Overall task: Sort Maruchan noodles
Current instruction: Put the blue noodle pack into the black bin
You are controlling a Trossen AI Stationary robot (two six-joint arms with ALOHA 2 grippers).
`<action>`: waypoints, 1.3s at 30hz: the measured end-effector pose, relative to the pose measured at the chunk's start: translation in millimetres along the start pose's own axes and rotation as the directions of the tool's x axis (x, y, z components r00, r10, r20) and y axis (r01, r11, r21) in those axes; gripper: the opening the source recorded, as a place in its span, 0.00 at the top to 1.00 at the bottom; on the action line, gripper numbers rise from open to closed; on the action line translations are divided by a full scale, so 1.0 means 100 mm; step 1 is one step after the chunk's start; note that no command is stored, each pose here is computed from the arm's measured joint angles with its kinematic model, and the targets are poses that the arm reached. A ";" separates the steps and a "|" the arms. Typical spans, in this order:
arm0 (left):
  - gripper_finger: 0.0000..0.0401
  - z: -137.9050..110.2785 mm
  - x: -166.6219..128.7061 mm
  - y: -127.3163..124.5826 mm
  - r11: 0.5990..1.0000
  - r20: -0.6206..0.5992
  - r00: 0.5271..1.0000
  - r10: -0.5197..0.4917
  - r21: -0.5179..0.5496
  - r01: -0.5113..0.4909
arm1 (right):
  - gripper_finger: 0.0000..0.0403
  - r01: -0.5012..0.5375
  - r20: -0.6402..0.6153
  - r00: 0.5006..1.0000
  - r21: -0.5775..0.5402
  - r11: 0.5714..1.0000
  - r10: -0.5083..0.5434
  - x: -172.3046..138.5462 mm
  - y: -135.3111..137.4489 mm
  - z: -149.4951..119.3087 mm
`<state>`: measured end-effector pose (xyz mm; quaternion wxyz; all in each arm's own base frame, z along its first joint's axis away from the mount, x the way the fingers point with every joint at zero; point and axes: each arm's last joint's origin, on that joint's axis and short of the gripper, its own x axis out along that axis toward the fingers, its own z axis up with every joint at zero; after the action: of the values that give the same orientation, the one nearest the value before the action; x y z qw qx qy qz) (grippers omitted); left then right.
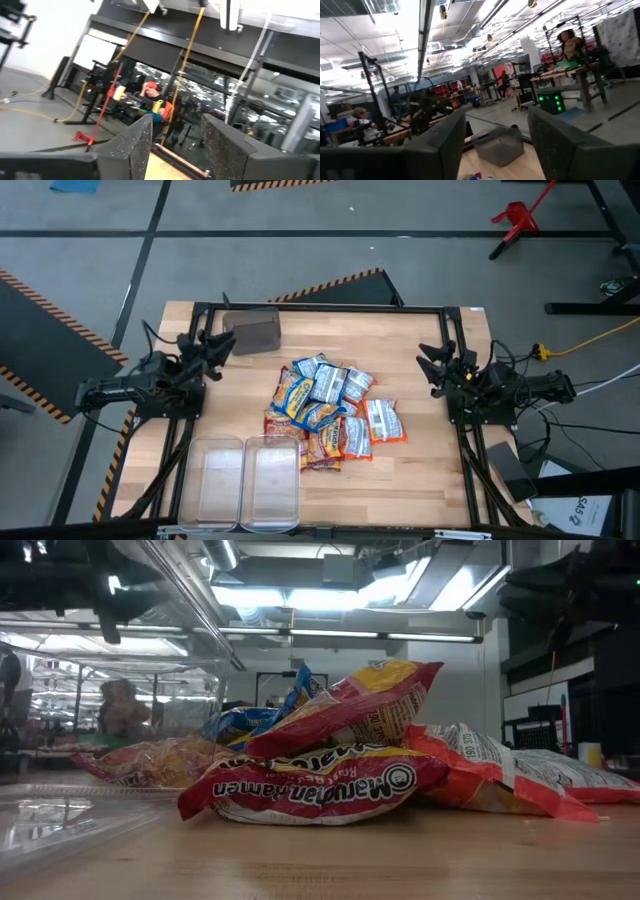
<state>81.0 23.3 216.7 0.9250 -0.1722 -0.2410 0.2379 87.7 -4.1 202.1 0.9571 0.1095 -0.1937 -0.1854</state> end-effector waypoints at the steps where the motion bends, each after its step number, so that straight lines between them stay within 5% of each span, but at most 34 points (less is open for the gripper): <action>1: 0.56 0.01 0.00 -0.01 1.000 -0.001 1.000 -0.015 0.000 0.015 | 0.45 0.004 0.005 1.000 0.000 1.000 -0.004 0.00 0.00 0.02; 13: 0.35 0.18 0.01 -0.09 0.994 0.022 0.994 -0.108 0.002 0.108 | 0.14 0.074 0.052 0.996 -0.123 0.990 -0.068 0.04 0.06 0.55; 20: 0.33 0.39 0.07 -0.19 0.993 0.015 0.993 -0.116 0.001 0.116 | 0.13 0.180 -0.066 0.977 -0.235 0.955 -0.200 0.14 0.11 0.78; 29: 0.33 0.54 0.39 -0.40 0.996 -0.160 0.984 -0.081 0.008 0.084 | 0.13 0.333 -0.123 0.910 -0.352 0.875 -0.396 0.32 0.18 0.96; 39: 0.33 0.68 0.85 -0.67 0.995 -0.374 0.927 -0.030 0.076 0.063 | 0.13 0.352 -0.197 0.867 -0.405 0.843 -0.457 0.51 0.29 1.02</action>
<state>134.7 26.0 332.5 0.9659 -0.1683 -0.0548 0.1892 98.5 -11.9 319.5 0.9168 -0.0012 0.0116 -0.3993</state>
